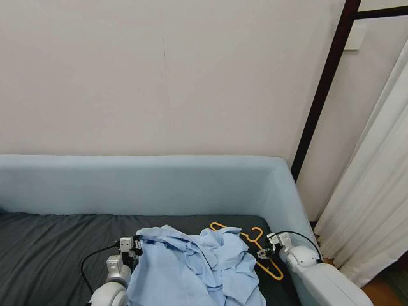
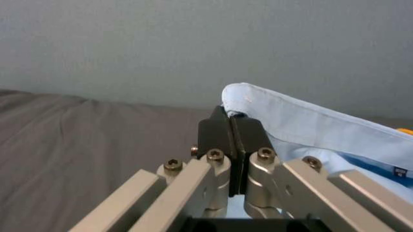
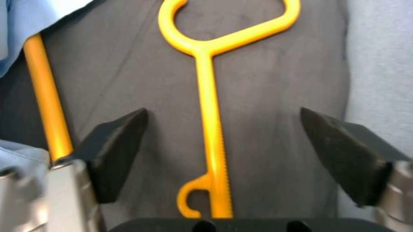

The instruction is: Pick up the clothes from the sofa and hang them on the clothes hanger.

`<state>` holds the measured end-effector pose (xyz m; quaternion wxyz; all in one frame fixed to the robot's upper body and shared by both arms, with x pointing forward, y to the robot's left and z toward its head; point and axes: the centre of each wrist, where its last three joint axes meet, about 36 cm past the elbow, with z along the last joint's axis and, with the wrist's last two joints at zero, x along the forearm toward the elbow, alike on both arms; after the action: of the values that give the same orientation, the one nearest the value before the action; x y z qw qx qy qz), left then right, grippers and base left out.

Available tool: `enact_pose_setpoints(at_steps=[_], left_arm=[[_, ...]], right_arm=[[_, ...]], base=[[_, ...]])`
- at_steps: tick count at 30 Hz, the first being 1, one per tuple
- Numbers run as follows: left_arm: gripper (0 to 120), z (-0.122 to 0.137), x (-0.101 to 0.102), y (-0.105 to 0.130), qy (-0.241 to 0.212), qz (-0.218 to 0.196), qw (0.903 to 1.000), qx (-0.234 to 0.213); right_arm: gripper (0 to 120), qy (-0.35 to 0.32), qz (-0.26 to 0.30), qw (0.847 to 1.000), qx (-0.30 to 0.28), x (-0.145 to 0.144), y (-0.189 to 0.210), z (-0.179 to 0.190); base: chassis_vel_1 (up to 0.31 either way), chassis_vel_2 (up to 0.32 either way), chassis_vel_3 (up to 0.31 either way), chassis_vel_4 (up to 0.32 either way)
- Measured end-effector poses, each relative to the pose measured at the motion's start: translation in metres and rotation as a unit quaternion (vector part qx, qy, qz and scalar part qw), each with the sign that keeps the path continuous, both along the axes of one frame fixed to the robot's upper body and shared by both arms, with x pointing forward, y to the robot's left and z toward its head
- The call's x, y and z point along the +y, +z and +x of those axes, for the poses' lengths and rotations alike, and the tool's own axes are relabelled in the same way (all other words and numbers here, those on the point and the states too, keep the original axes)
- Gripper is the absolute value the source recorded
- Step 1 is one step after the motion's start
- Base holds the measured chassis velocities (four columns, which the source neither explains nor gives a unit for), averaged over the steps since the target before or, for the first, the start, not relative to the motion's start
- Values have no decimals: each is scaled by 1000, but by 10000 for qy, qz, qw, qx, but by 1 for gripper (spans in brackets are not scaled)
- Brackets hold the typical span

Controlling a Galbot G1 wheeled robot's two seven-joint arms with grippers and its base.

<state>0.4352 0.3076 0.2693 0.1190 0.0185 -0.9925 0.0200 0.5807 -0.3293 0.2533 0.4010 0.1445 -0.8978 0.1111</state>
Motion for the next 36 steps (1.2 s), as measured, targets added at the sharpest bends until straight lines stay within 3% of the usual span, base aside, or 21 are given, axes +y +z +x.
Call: enact_pose_setpoints(at_steps=[22, 36], left_arm=[[0, 1, -3, 1, -66, 6, 10000, -29], [0, -1, -9, -1, -88, -44, 10000, -1]], right_arm=[[7, 171, -99, 9997, 106, -11, -12, -6], [5, 241, -179, 9994, -199, -19, 2, -8]], base=[[0, 0, 0, 0], [0, 0, 0, 0]])
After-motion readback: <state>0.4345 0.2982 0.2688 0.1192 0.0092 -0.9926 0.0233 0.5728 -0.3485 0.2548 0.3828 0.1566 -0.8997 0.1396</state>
